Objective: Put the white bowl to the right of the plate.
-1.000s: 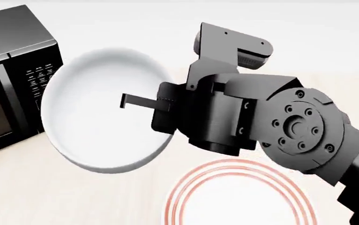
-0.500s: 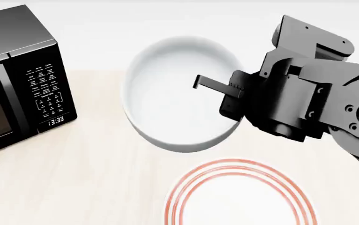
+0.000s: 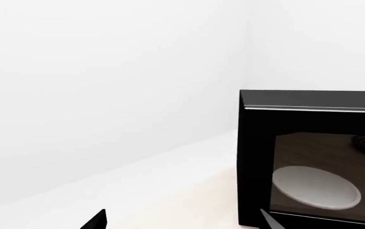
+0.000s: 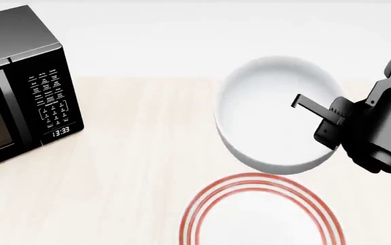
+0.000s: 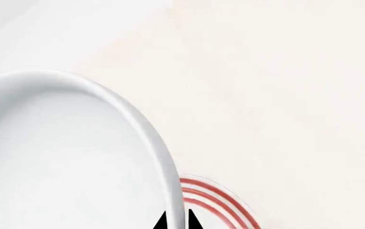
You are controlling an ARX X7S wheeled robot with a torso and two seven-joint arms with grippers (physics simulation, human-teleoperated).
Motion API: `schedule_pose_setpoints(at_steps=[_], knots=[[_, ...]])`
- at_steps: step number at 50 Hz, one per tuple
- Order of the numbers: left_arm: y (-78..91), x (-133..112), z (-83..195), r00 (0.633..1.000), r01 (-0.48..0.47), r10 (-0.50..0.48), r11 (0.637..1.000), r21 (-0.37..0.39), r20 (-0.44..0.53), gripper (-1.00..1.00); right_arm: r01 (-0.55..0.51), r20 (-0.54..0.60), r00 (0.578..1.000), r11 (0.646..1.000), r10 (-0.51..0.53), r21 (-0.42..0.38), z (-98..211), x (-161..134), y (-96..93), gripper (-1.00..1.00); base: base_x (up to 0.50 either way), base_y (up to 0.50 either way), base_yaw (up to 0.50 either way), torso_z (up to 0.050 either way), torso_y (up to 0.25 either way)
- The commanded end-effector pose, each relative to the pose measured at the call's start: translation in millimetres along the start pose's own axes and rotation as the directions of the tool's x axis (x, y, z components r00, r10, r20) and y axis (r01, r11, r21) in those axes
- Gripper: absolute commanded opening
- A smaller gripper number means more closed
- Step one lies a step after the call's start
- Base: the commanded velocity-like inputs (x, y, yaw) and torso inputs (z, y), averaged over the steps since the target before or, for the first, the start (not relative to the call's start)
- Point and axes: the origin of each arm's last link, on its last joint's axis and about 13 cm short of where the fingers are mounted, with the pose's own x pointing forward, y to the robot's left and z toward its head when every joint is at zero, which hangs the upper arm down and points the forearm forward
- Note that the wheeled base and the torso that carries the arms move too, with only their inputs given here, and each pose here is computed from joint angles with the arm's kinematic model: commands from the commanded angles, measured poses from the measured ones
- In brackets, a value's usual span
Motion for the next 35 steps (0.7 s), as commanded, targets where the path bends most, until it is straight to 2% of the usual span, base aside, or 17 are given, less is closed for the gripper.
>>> schedule_pose_setpoints(at_steps=[1, 15, 35], knots=[[-1.3, 0, 0, 1.000, 0.002, -0.002, 1.000, 0.005, 0.001, 1.00, 0.058, 0.027, 0.998, 0.994, -0.060, 0.093, 10, 5, -31.6, -1.00, 0.00, 0.00, 0.00, 0.000, 0.000], [-3.8, -1, 0, 1.000, 0.009, -0.009, 1.000, 0.011, 0.004, 1.00, 0.130, 0.032, 0.990, 0.971, -0.139, 0.201, 11, 8, -70.1, -1.00, 0.00, 0.00, 0.00, 0.000, 0.001], [-5.4, -1, -1, 1.000, 0.013, -0.013, 1.000, 0.017, 0.006, 1.00, 0.187, 0.005, 0.981, 0.941, -0.196, 0.281, 5, 11, -102.0, -1.00, 0.00, 0.00, 0.00, 0.001, 0.001]])
